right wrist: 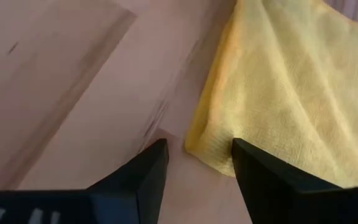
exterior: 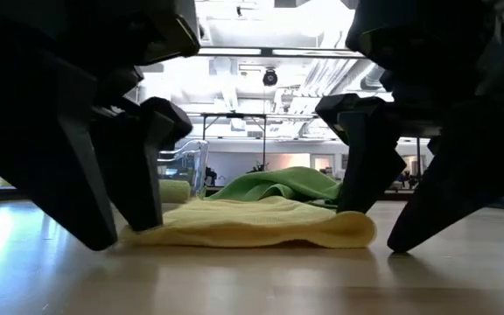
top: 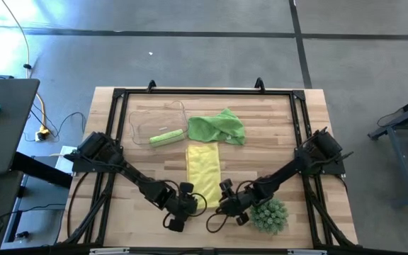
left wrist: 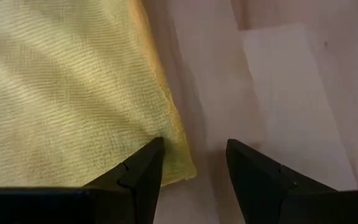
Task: Roll microfiber towels into tight, uniform cylinder then place into a basket
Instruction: Roll the yellow towel
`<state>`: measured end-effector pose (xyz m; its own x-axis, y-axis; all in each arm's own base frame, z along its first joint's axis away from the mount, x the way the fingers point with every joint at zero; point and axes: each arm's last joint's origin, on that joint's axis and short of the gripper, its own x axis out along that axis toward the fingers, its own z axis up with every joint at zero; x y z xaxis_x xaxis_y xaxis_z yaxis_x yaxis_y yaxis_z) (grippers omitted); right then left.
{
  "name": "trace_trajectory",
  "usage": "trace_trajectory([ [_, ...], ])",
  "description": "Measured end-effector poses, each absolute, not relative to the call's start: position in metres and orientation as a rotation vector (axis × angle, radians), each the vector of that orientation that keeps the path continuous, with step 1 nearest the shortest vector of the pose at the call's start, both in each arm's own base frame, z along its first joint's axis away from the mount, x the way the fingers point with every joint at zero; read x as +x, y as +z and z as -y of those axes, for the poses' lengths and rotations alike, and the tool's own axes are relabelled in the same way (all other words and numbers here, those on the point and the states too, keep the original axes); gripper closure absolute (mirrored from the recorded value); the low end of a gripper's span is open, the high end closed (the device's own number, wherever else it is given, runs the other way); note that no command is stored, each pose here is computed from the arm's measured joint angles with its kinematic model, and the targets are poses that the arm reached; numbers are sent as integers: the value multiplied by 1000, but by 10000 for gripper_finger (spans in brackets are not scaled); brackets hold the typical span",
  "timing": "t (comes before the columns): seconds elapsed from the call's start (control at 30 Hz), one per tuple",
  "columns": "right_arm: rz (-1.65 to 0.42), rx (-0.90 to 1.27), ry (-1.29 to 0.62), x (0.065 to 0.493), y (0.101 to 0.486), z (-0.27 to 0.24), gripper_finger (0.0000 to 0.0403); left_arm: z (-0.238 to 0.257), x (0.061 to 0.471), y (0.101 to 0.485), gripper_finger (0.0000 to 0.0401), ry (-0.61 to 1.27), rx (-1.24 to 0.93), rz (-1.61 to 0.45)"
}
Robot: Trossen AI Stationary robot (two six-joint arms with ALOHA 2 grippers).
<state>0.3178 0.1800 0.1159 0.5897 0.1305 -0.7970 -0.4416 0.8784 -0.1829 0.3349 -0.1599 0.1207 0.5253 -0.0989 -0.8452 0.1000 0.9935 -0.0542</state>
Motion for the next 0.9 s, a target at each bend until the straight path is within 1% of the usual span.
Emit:
trace_trajectory([
  [0.17, -896, -306, 307, 319, 115, -178, 249, 162, 334, 123, 233, -109, 5, -1000],
  [0.3, -900, -274, 295, 320, 115, -177, 276, 165, 335, 132, 233, -88, 18, -965],
  [0.47, -906, -243, 276, 321, 115, -176, 328, 170, 339, 142, 233, -105, 9, -942],
  [0.57, -916, -208, 267, 323, 114, -172, 362, 175, 341, 154, 233, -129, 39, -926],
  [0.67, -923, -144, 278, 325, 116, -167, 393, 178, 337, 163, 233, -111, 92, -975],
  [0.73, -932, -92, 284, 326, 120, -163, 398, 182, 336, 169, 233, -84, 129, -988],
  [0.9, -905, 94, 267, 336, 131, -148, 395, 190, 328, 175, 233, -16, 212, -1004],
])
